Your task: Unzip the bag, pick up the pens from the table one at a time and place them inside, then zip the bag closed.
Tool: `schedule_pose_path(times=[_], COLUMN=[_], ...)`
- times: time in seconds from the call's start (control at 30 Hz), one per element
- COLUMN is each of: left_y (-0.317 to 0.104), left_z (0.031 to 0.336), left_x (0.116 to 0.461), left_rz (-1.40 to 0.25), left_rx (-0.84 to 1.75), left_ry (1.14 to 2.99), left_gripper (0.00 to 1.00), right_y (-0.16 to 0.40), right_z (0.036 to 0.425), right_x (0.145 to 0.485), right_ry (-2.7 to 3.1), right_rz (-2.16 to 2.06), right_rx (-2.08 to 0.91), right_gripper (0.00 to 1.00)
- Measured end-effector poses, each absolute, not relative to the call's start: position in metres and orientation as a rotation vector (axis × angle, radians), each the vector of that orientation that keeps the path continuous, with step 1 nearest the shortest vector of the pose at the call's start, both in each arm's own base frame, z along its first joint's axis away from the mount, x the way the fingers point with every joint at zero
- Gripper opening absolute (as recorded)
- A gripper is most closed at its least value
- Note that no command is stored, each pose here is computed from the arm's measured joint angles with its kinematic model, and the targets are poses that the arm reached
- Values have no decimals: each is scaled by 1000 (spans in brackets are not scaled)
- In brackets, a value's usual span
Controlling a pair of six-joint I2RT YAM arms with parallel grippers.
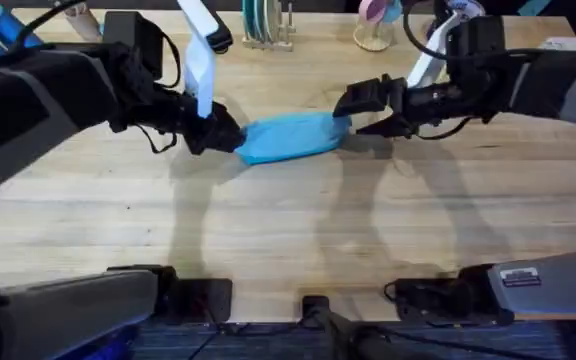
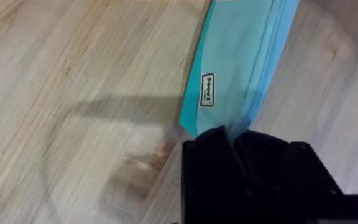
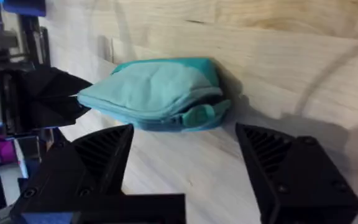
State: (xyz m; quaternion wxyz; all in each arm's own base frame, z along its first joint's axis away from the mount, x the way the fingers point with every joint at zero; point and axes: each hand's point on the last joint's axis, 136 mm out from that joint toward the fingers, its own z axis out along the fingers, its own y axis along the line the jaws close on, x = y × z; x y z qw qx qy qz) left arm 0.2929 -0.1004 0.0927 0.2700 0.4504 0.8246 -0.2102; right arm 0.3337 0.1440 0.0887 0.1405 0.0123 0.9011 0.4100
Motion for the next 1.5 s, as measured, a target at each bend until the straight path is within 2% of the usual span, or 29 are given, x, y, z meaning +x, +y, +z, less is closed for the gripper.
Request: schedule_pose_path(times=[0.1, 0.4, 0.47, 0.67, 0.8, 1.17, 1.5], left_y=[-100, -100, -100, -100, -101, -101, -99], left_z=[92, 92, 92, 93, 93, 92, 91], left_x=[292, 292, 292, 292, 292, 292, 291], left_rz=[-569, -569, -569, -569, -570, -570, -563], left_rx=[1214, 1214, 1214, 1214, 1214, 1214, 1213], left_ry=[2225, 2225, 2225, 2224, 2224, 2225, 2237], left_gripper=[42, 42, 42, 42, 43, 42, 42], right_y=[146, 148, 148, 149, 149, 149, 163], right_z=[88, 93, 93, 94, 95, 98, 132], right_x=[334, 340, 341, 341, 341, 343, 344], right_ry=[2602, 2565, 2561, 2556, 2555, 2535, 2492], right_rz=[1191, 1191, 1195, 1205, 1208, 1198, 928], right_rx=[29, 8, 5, 6, 4, -22, -256], right_gripper=[976, 637, 553, 182, 49, 30, 31])
